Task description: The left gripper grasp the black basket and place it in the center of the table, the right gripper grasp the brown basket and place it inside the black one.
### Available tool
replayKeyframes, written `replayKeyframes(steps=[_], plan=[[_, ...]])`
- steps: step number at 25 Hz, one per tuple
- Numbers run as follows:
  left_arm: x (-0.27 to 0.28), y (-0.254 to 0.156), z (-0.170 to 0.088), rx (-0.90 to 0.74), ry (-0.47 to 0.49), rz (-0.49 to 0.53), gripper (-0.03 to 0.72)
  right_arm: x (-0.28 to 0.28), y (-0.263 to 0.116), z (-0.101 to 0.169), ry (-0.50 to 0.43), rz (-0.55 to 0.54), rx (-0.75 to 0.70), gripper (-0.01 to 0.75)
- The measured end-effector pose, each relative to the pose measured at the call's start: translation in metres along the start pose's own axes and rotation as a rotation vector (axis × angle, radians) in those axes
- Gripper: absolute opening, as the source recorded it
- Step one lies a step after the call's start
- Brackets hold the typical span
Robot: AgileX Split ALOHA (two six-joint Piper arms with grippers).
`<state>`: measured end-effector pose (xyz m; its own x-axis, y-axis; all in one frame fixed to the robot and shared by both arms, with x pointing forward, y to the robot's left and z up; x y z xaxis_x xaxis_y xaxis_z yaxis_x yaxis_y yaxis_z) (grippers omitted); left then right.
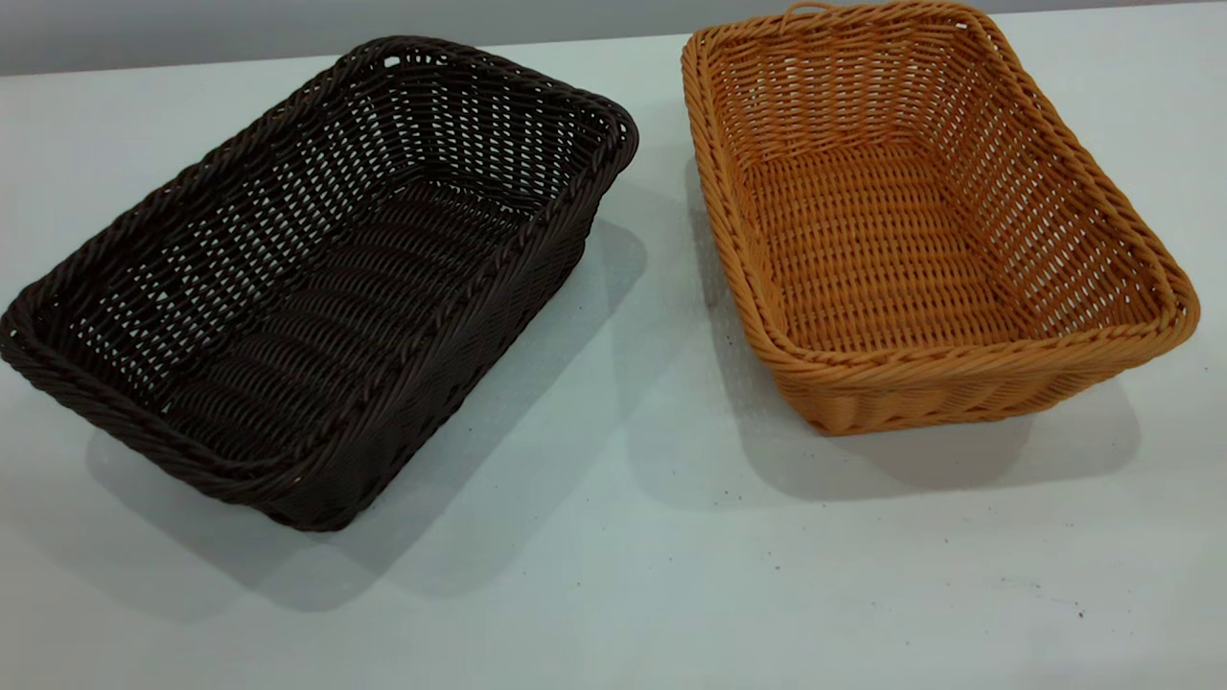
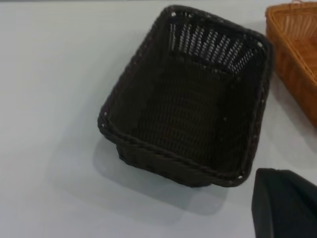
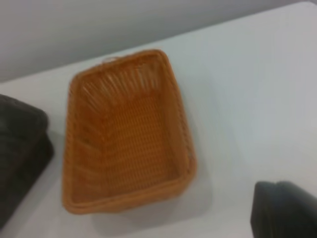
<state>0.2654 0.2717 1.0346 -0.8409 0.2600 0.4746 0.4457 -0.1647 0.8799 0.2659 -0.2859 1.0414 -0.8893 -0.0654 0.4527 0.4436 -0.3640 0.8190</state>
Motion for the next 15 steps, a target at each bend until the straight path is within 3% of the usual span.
replayKeyframes(steps=[8,15], plan=[[-0.007,0.055,0.000,-0.099,-0.084,-0.017,0.008,-0.004,0.028,0.025,0.111,0.058,0.047,0.069],[-0.036,0.090,0.002,-0.177,-0.176,-0.041,0.178,-0.029,0.029,0.051,0.280,0.296,0.017,0.211]])
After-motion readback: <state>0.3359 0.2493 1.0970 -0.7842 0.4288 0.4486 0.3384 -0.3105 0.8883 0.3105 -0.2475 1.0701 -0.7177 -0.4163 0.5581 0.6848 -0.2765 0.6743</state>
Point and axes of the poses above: a point on each arm's last joint axis where the gripper is mounted, x pointing back along that axis away from the gripper, z along the wrist's bending axis when the last joint is at zero, y = z × x, the point moved 3 cm from there along -x, pointing out along that axis toward the gripper, and after that the axes turned 10 degrees about -x, right-handed, at the moved point
